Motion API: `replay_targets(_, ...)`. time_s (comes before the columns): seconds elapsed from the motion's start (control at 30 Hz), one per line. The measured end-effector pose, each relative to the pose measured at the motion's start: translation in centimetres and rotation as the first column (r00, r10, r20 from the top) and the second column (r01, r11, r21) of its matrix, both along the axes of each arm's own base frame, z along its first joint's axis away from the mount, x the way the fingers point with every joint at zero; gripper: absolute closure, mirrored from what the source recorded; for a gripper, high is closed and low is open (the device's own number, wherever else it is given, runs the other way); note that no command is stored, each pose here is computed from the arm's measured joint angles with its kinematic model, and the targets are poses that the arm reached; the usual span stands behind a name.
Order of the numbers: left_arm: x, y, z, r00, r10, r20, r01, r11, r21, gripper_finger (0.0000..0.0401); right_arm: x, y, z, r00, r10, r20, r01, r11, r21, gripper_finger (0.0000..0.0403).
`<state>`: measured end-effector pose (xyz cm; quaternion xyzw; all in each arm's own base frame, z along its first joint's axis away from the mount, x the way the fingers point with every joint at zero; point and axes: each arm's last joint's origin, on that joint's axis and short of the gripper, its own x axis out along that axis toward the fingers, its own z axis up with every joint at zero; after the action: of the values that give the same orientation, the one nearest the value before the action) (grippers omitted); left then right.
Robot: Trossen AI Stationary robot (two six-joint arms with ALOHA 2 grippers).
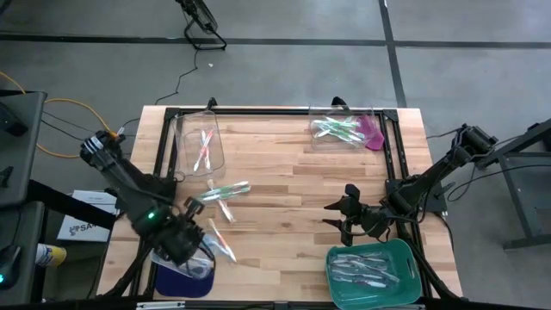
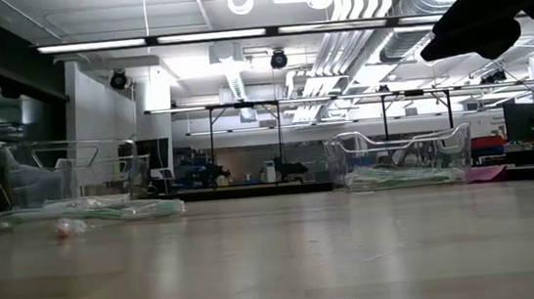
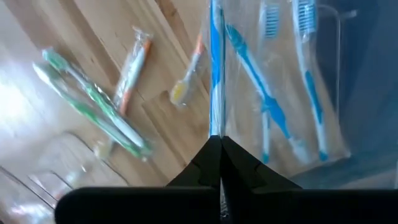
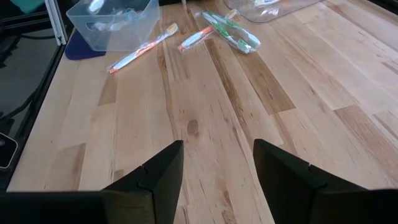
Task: Pick & Place Toothbrushes
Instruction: Put the blue toothbrush into the bottom transparent bin
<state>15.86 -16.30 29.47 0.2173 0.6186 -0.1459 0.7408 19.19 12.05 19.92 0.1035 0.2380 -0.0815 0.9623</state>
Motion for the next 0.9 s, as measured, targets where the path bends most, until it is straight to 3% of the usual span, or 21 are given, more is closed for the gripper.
replay_targets(0.23,-3.6,-2.5,-1.0,0.973,0.214,0.09,-0.214,0.977,-0.009,0.0401,0.0,0.0,0.0,1.0,0.0,0.0,0.0,1.0,0.001,0.0215)
replay_targets(0.33,-5.2,-3.6,-1.4,0.934,0.328,0.142,-0.321,0.944,-0.069,0.0401,0.0,0.0,0.0,1.0,0.0,0.0,0.0,1.0,0.001,0.0215)
replay_targets(0.5,-7.2,-5.0,-2.3,0.878,0.439,0.192,-0.405,0.894,-0.193,0.0401,0.0,0.0,0.0,1.0,-0.002,0.001,0.002,1.0,0.0,0.0215)
replay_targets(0.63,-8.0,-5.3,-3.4,0.831,0.522,0.192,-0.478,0.847,-0.233,0.0401,0.0,0.0,0.0,1.0,-0.002,0.001,0.002,1.0,0.0,0.0215)
replay_targets(0.77,-8.5,-5.6,-5.1,0.801,0.582,0.14,-0.549,0.808,-0.215,0.0401,0.0,0.0,0.0,1.0,-0.003,0.001,0.003,1.0,-0.001,0.0215)
replay_targets(0.9,-8.5,-6.2,-6.5,0.793,0.603,0.088,-0.58,0.791,-0.197,0.0401,0.0,0.0,0.0,1.0,-0.003,0.001,0.003,1.0,-0.001,0.0215)
